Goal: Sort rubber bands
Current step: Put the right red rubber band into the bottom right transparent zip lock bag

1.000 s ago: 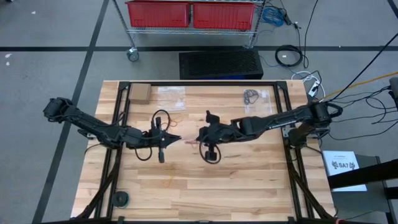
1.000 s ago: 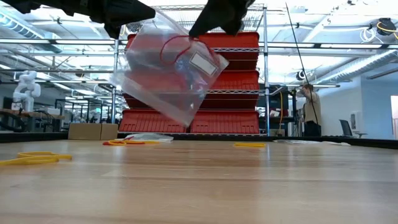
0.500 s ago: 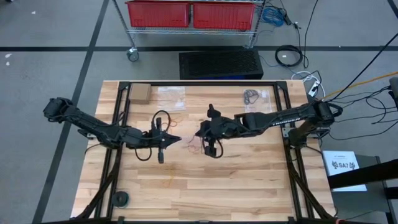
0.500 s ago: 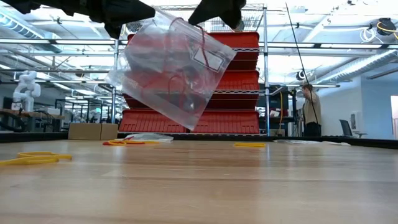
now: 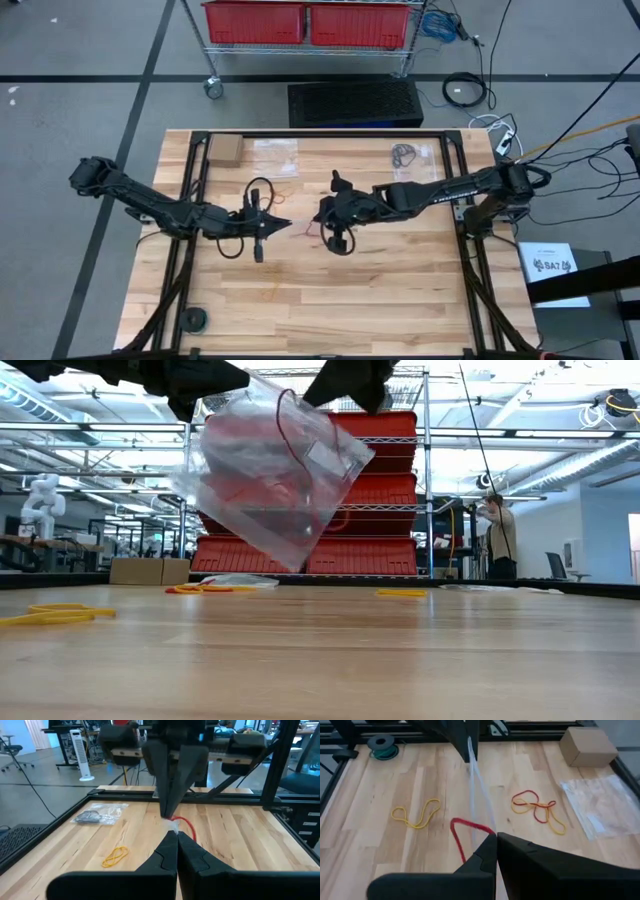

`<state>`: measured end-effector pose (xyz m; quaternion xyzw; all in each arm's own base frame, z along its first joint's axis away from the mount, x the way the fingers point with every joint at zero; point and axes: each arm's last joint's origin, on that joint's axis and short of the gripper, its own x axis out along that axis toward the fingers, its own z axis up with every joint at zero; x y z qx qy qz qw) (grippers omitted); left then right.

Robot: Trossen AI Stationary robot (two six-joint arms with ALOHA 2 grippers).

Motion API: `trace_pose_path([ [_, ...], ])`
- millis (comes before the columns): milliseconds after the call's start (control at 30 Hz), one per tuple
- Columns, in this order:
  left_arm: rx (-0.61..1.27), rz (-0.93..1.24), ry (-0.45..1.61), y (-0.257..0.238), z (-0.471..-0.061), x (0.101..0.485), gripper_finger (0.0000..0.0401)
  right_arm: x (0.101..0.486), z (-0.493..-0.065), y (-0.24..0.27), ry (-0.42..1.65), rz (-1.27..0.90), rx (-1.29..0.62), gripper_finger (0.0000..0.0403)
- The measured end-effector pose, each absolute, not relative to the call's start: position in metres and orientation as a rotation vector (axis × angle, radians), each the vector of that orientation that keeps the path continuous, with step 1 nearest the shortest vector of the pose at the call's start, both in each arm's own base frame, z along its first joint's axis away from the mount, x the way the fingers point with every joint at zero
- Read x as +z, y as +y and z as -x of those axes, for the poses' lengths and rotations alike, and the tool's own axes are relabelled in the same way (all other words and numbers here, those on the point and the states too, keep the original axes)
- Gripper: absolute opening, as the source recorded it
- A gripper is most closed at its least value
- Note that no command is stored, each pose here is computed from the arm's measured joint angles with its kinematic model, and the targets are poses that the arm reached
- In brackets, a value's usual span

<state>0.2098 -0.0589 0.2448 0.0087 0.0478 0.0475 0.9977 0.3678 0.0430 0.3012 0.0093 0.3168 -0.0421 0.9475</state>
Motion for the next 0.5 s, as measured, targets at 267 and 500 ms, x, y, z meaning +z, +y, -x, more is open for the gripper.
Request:
trace_pose_path([
  [267,0.095,-0.022,0.105,-0.059,-0.21,0.244,0.0,0.305,-0.364,0.051,0.662,-0.022,-0.047,0.0],
  [500,0.101,-0.031,0.128,-0.059,-0.209,0.242,0.0,0.312,-0.343,0.07,0.826,-0.041,-0.059,0.0],
])
